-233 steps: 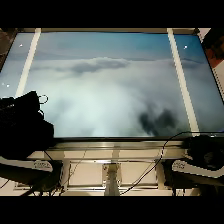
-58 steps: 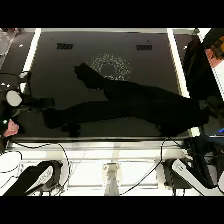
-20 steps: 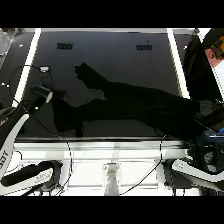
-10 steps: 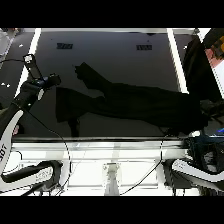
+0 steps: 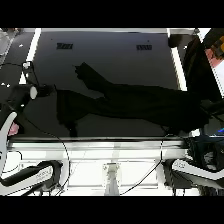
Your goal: Fold the clothes and pants, and hang the long-sleeved shirts on hangers.
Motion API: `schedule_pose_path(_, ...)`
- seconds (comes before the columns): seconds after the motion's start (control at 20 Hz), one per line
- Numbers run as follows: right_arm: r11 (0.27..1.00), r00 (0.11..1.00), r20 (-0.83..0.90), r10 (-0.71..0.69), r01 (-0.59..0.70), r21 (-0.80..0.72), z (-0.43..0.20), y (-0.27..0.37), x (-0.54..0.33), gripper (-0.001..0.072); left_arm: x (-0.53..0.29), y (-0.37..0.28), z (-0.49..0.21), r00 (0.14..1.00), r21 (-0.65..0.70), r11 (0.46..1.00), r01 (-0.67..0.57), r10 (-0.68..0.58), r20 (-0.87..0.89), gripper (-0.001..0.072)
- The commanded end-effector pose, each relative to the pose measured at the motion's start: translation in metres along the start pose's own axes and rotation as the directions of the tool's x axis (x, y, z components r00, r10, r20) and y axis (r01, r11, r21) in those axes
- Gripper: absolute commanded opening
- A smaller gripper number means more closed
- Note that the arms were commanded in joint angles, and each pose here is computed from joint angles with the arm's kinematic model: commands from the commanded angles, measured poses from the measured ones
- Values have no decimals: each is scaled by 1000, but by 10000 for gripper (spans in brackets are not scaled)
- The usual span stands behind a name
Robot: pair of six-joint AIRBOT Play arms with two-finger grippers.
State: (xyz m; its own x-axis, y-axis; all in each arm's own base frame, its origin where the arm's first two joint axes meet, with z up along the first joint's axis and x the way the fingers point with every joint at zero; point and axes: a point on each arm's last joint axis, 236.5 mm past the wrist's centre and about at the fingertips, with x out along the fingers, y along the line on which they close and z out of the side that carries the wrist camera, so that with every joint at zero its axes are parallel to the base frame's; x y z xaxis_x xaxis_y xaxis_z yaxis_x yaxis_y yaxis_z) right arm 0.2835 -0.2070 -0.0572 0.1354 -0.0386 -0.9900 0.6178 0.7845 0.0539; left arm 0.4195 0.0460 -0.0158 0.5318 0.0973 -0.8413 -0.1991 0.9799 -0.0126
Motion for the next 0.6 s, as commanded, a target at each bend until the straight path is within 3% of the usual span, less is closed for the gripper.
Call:
schedule_pose_path(0.0, 986, 986, -86, 141, -147, -77, -14, 32, 14, 13, -31, -50, -45, 885, 26, 901, 434, -420, -200, 2)
schedule_pose_path(0.05, 982, 980, -95, 173, -180, -64, -14, 40, 18, 13, -41, -45, -54, 844, -24, 870, 492, -483, -232, 2)
schedule_pose_path(0.25, 976, 975, -101, 198, -206, -76, -13, 45, 24, 13, -66, 10, -105, 751, -229, 844, 484, -536, -385, 4)
schedule_pose_path(0.3, 975, 975, -101, 199, -207, -76, -13, 45, 24, 13, -67, 19, -112, 746, -262, 842, 471, -539, -392, 115)
schedule_pose_path(0.35, 975, 974, -101, 200, -208, -78, -13, 46, 24, 13, -64, 24, -117, 747, -285, 841, 459, -539, -389, 350)
schedule_pose_path(0.4, 974, 973, -101, 207, -215, -76, -13, 47, 23, 13, -59, 25, -123, 751, -295, 843, 450, -536, -386, 528)
schedule_pose_path(0.55, 972, 971, -108, 213, -222, -75, -15, 49, 22, 14, -44, 14, -147, 740, -278, 844, 459, -536, -406, 548)
